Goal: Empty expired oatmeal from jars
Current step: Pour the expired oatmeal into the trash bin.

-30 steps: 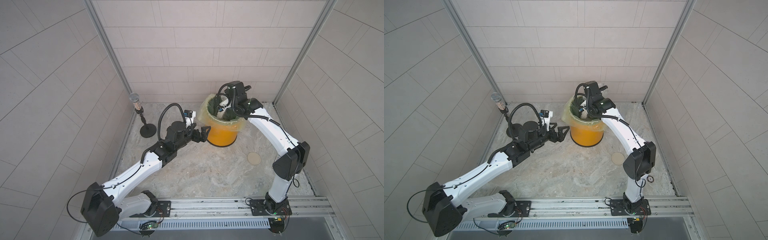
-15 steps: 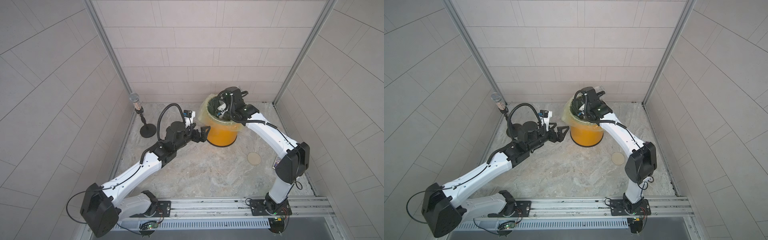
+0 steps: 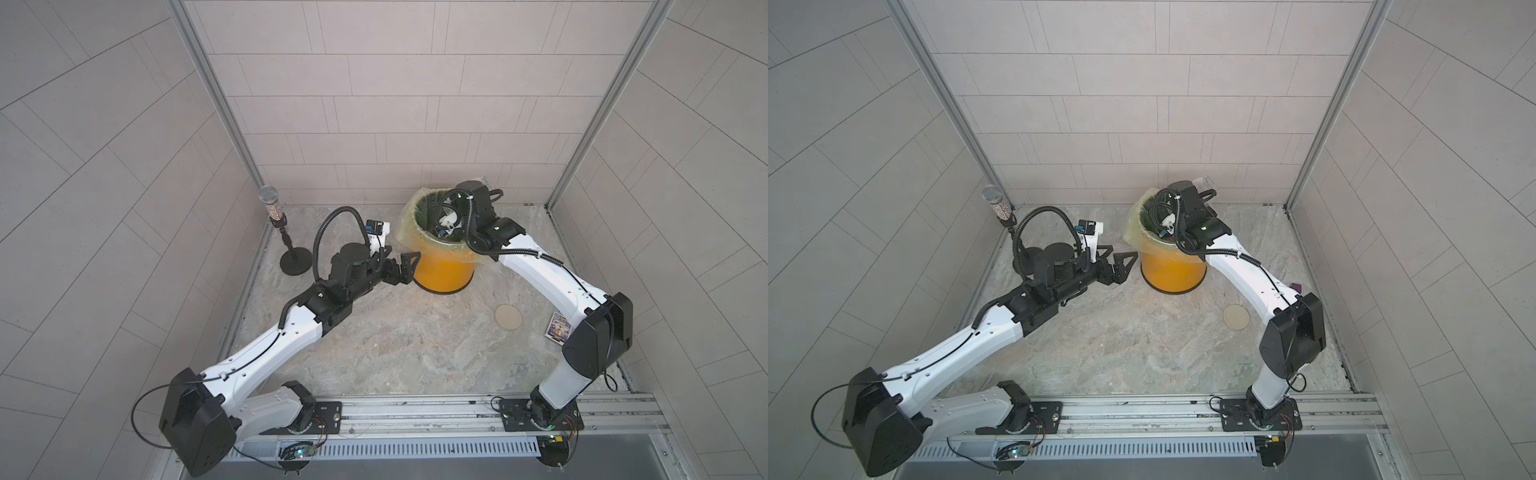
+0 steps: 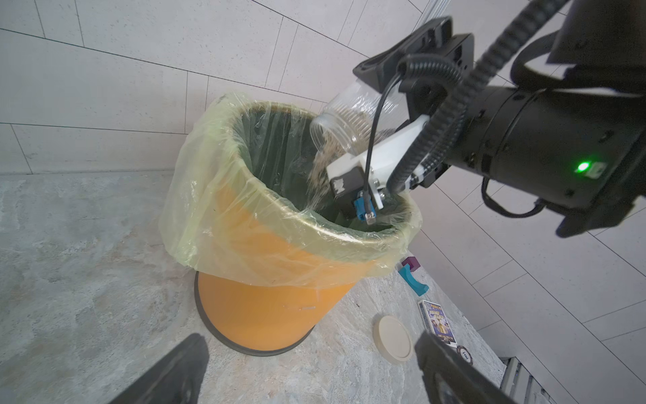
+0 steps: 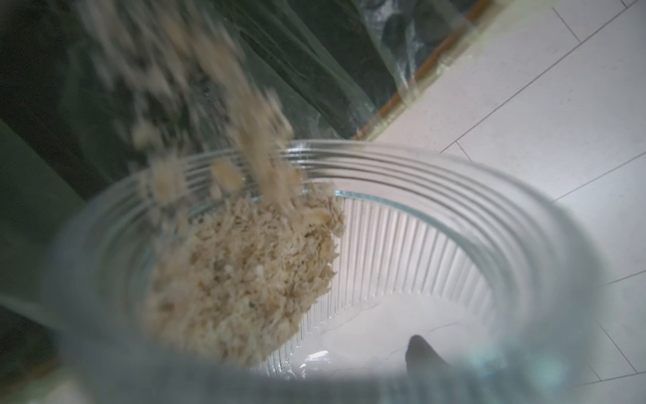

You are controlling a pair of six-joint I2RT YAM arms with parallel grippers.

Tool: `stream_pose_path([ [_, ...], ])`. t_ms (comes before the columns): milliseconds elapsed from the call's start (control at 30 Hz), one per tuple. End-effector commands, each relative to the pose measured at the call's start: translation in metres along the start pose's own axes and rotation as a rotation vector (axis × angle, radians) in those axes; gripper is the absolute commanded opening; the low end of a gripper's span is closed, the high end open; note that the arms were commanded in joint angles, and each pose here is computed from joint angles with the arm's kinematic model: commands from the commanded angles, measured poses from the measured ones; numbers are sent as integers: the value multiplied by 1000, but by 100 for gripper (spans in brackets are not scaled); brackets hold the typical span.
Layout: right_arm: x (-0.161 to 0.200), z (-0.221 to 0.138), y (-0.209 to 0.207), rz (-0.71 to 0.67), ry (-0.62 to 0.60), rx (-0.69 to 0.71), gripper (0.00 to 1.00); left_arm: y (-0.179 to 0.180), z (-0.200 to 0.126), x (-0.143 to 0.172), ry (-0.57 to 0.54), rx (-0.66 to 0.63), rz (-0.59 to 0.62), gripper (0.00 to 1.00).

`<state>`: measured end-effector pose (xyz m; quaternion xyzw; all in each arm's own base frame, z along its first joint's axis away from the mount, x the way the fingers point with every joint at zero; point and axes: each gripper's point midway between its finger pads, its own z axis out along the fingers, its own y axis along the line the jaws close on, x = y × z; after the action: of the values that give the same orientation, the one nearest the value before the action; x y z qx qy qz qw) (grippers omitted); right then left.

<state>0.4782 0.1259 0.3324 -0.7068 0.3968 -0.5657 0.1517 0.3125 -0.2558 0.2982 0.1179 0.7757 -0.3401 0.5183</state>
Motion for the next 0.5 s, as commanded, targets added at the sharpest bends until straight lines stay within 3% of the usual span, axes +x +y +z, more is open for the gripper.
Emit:
stream_pose_path([
  [0, 41, -20, -39, -62, 92, 95, 0, -6, -10, -14, -40, 16, -2, 100],
  [267, 56, -33, -71, -96, 83, 169, 0, -4, -14, -14, -48, 7, 2, 100],
  [367, 50, -22, -48, -150, 86, 76, 0, -4, -13, -12, -47, 11, -7, 100],
  [467, 39, -21, -46, -199, 64, 138, 0, -3, -14, -11, -49, 10, -9, 100],
])
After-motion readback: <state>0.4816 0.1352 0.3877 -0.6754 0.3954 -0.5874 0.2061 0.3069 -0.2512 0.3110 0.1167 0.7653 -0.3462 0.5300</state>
